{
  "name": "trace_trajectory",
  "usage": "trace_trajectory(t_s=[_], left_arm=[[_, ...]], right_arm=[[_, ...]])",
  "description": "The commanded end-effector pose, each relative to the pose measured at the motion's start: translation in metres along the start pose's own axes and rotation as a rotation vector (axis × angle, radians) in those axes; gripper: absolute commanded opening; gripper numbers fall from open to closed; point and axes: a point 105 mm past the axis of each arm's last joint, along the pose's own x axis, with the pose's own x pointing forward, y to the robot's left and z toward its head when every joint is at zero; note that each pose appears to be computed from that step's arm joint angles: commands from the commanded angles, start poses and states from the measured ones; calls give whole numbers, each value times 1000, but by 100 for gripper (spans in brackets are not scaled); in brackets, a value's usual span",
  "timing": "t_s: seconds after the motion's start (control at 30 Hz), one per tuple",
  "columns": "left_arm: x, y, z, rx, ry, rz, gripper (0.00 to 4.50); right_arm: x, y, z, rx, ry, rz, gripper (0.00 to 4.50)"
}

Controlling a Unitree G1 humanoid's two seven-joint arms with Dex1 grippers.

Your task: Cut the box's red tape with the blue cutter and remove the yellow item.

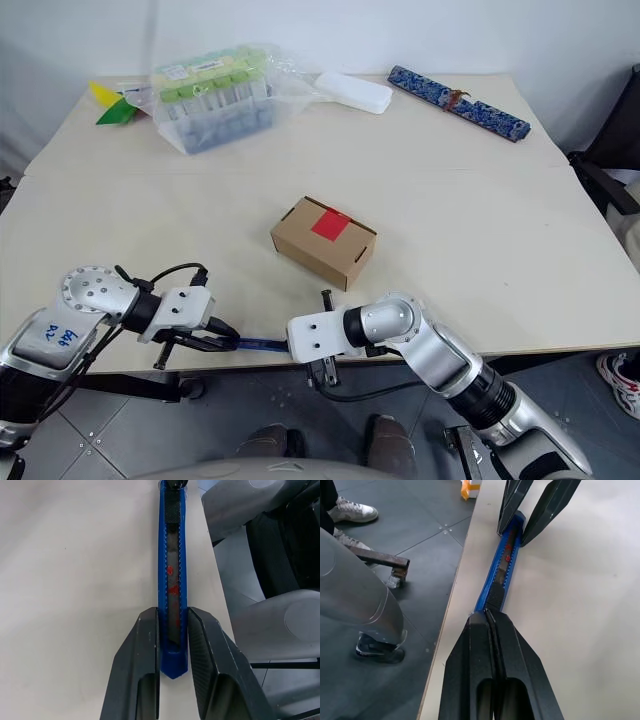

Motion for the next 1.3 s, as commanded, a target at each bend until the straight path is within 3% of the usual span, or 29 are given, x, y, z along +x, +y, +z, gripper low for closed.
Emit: trace_trajectory(t_s=[0.03,0.93,1.07,1.3], left_arm=[[2,-5,-7,-17,25,-12,46],[5,-5,-4,-4,15,8,46],[5,-1,-3,-6,9,26,46],[0,13,-1,7,-39,136,46]], right_arm=[[7,1,2,-22,-9,11,3],[52,-10,29,-93,-108,47,3],[48,-12,29,-93,-107,29,3],[8,-41,34,6,-129,-121,3]])
